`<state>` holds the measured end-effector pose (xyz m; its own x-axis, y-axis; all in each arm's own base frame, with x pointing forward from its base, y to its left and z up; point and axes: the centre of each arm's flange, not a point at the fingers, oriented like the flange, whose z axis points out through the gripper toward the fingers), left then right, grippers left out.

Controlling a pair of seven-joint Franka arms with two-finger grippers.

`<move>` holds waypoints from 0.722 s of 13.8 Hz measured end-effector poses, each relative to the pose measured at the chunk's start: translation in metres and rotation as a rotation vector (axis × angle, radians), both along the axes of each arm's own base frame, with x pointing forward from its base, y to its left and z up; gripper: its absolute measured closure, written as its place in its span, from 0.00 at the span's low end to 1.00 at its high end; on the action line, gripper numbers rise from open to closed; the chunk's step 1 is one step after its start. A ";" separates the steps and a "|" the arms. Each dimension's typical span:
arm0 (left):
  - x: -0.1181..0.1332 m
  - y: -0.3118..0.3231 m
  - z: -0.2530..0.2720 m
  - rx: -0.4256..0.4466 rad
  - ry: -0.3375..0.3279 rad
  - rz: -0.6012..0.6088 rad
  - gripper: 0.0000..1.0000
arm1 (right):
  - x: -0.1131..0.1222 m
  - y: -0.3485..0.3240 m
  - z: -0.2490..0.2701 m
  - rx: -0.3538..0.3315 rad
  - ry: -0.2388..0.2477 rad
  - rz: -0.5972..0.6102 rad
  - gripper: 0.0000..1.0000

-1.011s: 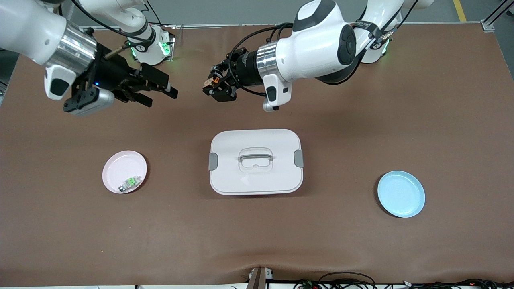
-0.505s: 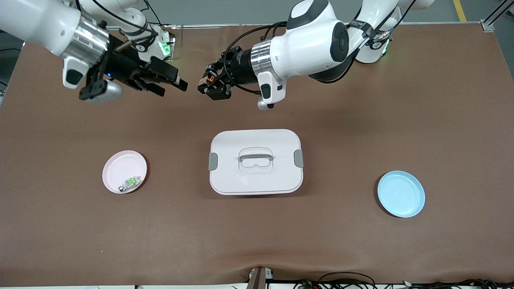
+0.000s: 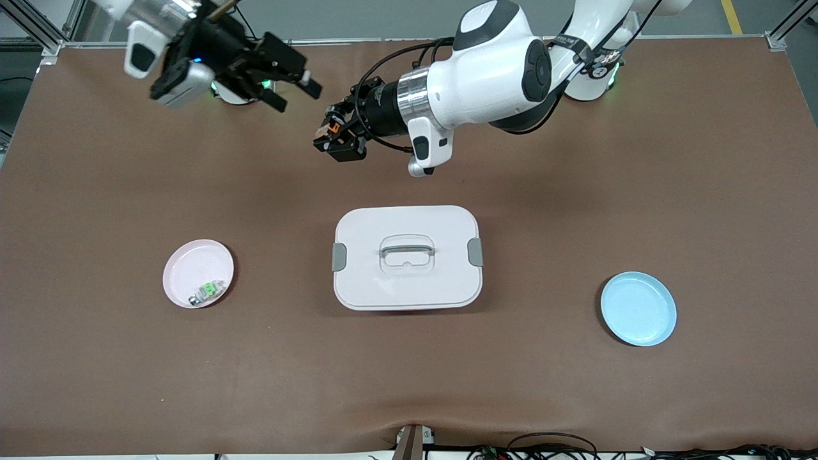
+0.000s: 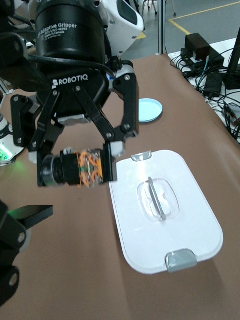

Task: Transfer orange switch to right arm and place
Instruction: 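Hold the switch up while the right gripper reaches toward it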

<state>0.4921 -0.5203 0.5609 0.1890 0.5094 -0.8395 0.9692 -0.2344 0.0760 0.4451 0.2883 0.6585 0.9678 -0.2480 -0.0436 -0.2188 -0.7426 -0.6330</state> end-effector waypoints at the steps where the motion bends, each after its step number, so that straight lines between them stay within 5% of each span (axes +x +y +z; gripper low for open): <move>1: 0.000 0.000 0.000 0.000 0.000 0.000 0.27 | -0.002 0.006 -0.007 0.000 -0.002 -0.007 0.00; 10: 0.004 0.003 0.002 -0.004 -0.006 0.010 0.27 | 0.004 -0.004 -0.045 -0.062 0.019 -0.012 0.00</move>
